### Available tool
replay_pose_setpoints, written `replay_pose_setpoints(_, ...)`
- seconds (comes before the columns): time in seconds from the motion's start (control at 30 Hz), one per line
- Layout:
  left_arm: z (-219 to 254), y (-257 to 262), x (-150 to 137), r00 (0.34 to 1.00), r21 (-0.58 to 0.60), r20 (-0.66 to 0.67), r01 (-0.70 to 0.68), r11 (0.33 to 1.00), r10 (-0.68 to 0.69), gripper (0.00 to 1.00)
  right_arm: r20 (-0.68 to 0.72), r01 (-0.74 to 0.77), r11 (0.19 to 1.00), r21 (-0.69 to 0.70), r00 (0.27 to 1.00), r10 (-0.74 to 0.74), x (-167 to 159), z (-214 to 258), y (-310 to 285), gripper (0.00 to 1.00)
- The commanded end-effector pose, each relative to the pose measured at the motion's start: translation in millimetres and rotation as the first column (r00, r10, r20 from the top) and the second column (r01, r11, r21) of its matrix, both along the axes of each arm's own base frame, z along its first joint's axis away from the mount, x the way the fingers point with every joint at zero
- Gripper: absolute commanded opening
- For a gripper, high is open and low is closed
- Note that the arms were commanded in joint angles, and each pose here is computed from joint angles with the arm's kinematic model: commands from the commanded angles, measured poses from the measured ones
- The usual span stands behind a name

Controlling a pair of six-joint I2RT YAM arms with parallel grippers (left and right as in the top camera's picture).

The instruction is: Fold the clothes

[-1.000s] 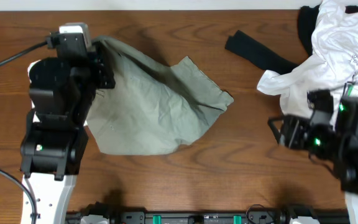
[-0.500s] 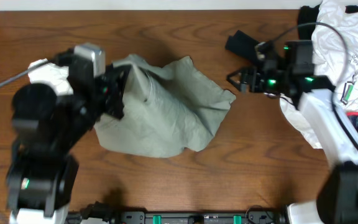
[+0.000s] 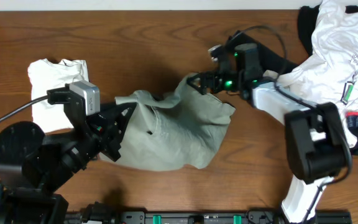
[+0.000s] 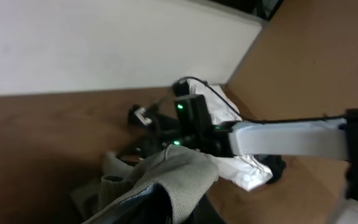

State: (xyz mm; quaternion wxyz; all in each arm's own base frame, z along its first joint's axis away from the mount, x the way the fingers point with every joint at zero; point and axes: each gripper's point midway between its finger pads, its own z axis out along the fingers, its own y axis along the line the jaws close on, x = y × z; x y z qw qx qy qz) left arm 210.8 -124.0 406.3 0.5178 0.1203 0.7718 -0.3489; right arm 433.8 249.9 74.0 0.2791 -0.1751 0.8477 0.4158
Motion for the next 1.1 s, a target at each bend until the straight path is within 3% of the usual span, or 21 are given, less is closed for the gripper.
replay_pose_setpoints(0.0, 12, -3, -8, 0.999, -0.023, 0.023, 0.025, 0.999, -0.025, 0.06, -0.006, -0.019, 1.0, 0.002, 1.0, 0.019, 0, -15, 4, 0.98)
replay_pose_setpoints(0.23, 12, -3, -8, 0.999, -0.022, 0.023, 0.025, 0.999, -0.025, 0.06, -0.124, 0.042, 0.999, 0.002, 0.991, -0.041, 0, -48, 0, 0.97)
replay_pose_setpoints(0.33, 11, -3, -6, 1.0, -0.022, 0.019, 0.025, 0.999, -0.024, 0.06, -0.174, 0.07, 0.996, 0.054, 0.983, -0.059, 1, -41, 7, 0.96)
replay_pose_setpoints(0.57, 9, -4, -3, 1.0, -0.021, 0.007, 0.024, 0.999, -0.024, 0.06, -0.212, 0.239, 0.944, 0.228, 0.958, -0.191, 38, -1, -1, 0.97)
replay_pose_setpoints(0.67, 8, -4, -1, 1.0, -0.02, 0.003, 0.024, 1.0, -0.024, 0.06, -0.331, 0.328, 0.906, 0.266, 0.914, -0.234, 43, 3, -6, 0.93)
replay_pose_setpoints(0.87, 8, -3, -1, 1.0, -0.019, 0.002, 0.021, 1.0, -0.021, 0.06, -0.569, 0.509, 0.85, 0.132, 0.742, -0.355, 33, -31, -13, 0.91)
replay_pose_setpoints(1.07, 8, -3, -1, 1.0, -0.019, 0.003, 0.021, 1.0, -0.021, 0.06, -0.561, 0.502, 0.859, 0.1, 0.742, -0.368, 25, -37, 4, 0.91)
